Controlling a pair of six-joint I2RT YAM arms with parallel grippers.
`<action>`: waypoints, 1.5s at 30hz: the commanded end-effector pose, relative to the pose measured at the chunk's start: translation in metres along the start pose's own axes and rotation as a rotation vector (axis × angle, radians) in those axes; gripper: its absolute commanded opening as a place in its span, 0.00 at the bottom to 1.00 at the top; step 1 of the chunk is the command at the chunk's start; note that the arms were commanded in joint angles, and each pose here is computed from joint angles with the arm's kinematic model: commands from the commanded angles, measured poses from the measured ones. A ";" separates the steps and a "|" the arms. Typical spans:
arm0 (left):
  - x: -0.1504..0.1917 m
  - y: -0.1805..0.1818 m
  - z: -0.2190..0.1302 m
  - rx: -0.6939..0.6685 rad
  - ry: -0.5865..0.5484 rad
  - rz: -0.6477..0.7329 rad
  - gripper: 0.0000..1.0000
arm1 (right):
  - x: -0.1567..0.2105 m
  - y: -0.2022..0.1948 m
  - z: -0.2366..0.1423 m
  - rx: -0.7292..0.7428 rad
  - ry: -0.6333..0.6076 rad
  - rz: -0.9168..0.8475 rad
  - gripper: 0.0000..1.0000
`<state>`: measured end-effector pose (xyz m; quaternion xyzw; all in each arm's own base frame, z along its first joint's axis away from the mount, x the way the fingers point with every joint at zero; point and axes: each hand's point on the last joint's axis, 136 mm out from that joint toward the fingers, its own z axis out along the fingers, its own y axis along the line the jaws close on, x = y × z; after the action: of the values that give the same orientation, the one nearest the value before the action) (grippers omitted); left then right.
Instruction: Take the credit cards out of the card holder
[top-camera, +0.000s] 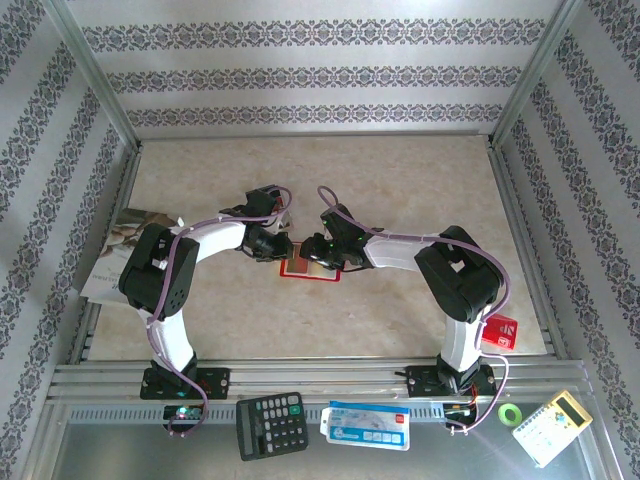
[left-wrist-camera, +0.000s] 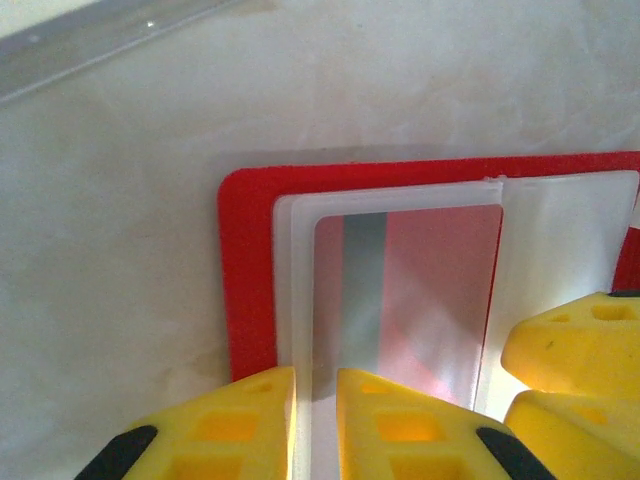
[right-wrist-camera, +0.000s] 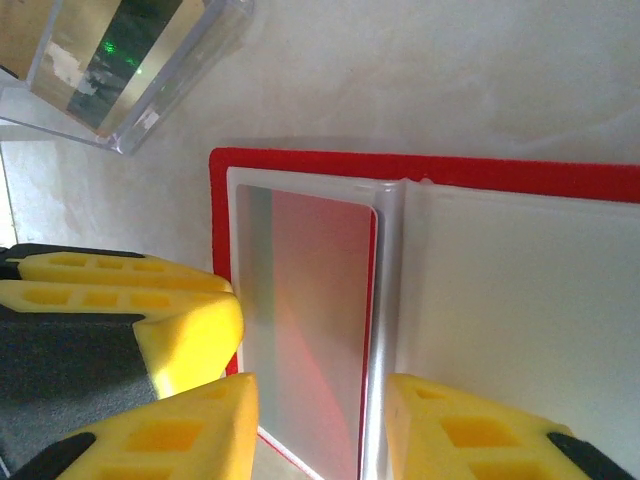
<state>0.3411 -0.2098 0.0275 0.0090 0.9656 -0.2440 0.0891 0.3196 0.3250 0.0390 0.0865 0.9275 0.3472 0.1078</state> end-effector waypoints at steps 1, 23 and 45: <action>0.011 -0.004 0.007 0.008 0.058 0.016 0.17 | -0.003 -0.002 0.004 -0.005 0.010 0.025 0.39; 0.012 -0.015 0.011 0.053 0.066 0.015 0.13 | 0.006 0.000 0.021 -0.035 0.084 0.039 0.34; 0.015 0.003 0.019 -0.030 0.078 0.016 0.11 | -0.014 -0.008 -0.016 -0.103 -0.010 0.040 0.34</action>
<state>0.3397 -0.2201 0.0251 0.0154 0.9619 -0.2614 0.0783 0.3237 0.3099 0.0342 0.1077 0.9150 0.3777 0.0922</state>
